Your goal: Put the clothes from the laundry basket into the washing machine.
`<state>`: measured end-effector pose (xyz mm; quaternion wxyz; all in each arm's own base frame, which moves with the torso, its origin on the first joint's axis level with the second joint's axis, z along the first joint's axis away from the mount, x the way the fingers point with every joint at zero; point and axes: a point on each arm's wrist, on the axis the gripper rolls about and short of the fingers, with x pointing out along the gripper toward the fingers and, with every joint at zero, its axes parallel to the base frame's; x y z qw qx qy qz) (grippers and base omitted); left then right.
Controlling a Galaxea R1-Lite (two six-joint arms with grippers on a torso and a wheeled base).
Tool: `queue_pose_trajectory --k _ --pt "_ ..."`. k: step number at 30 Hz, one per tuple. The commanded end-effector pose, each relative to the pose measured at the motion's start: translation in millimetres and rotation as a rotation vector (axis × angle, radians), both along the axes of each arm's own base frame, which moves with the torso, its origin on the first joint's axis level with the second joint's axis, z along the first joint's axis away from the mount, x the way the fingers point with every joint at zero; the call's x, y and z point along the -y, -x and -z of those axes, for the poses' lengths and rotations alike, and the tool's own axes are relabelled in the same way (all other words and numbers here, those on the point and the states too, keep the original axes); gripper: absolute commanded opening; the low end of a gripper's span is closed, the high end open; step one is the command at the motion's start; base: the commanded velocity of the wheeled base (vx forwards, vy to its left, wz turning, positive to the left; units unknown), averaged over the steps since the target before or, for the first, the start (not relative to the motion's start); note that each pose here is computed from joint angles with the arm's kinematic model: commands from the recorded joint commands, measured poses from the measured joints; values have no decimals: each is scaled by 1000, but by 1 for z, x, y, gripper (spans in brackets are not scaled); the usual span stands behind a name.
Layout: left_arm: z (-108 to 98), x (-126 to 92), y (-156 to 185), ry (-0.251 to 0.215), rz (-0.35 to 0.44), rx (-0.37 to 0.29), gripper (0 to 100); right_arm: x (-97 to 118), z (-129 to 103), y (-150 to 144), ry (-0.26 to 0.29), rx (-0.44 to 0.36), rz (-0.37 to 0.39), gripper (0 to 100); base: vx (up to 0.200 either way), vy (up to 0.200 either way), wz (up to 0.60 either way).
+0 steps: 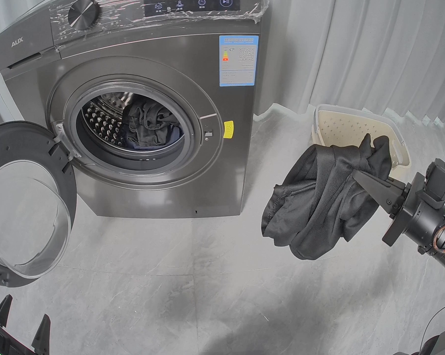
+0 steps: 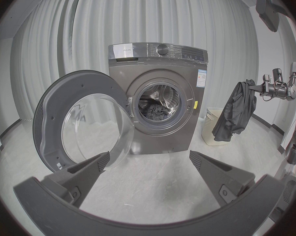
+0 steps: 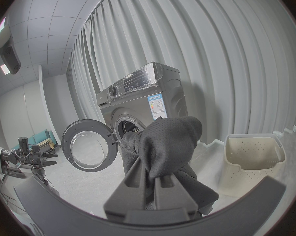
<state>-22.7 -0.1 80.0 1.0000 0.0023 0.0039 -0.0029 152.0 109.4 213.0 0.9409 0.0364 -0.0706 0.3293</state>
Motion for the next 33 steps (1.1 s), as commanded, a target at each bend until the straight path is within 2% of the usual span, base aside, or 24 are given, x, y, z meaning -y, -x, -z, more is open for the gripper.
queue_pose_trajectory --k 1,11,16,33 --pt "5 0 0 -1 0 2 100 0 2 0 3 -5 1 0 0 200 0" --pt "5 0 0 -1 0 2 100 -1 3 1 3 -13 -11 0 0 200 0" --pt "5 0 0 0 0 2 100 -3 9 -2 15 -38 -13 0 0 0 0" --pt "5 0 0 5 -7 3 100 -7 7 -7 6 -26 -15 0 0 12 0"
